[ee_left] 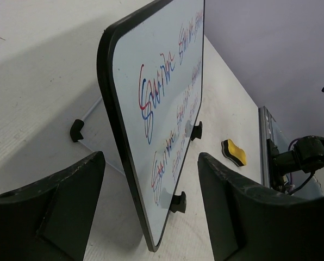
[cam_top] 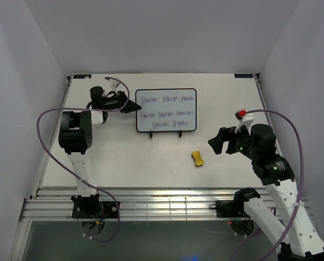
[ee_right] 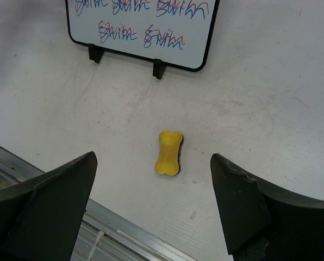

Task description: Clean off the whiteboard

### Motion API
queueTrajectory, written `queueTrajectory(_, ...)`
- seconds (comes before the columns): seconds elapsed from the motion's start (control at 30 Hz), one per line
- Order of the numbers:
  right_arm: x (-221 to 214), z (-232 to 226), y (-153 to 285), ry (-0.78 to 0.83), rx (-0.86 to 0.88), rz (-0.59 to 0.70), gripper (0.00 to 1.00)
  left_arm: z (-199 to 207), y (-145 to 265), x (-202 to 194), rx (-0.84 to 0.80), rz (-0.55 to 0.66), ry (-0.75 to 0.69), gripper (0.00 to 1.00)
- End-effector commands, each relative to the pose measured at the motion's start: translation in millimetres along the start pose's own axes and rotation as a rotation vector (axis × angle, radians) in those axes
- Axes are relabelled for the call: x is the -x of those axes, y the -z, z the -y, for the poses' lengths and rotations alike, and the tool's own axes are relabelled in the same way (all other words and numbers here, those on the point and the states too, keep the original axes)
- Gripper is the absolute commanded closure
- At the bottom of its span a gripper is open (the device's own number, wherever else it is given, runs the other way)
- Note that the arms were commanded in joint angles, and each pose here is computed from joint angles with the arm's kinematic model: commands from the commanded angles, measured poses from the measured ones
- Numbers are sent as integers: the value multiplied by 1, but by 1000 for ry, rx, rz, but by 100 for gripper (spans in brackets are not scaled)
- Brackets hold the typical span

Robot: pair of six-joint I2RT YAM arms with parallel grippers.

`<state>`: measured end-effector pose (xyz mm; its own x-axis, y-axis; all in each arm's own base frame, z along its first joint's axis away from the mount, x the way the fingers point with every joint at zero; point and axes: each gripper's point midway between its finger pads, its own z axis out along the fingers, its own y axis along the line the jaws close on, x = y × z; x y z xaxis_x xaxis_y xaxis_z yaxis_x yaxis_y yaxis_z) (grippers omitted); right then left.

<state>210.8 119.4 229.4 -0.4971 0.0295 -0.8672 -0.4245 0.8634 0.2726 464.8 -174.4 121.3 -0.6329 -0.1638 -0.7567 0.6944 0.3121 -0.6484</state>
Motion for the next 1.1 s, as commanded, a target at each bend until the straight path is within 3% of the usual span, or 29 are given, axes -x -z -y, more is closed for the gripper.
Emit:
queueTrajectory(0.0, 29, -11, 9, 47, 34, 89, 9, 17, 2, 17, -81, 5, -77, 21)
queueTrajectory(0.23, 27, -10, 10, 52, 34, 80, 9, 7, 7, 17, -112, 15, -44, 27)
queueTrajectory(0.3, 28, -11, 11, 56, 34, 81, 8, 0, 10, 15, -105, 19, -34, 37)
queueTrajectory(0.57, 37, -7, 17, 75, 6, 128, 7, -10, 7, 11, -102, 22, -6, 48)
queueTrajectory(0.87, 38, -7, 13, 71, 7, 136, 6, -9, 1, 8, -119, 13, -9, 48)
queueTrajectory(1.07, 41, -9, 14, 71, 13, 141, 5, -4, -14, 0, -156, -16, 6, 58)
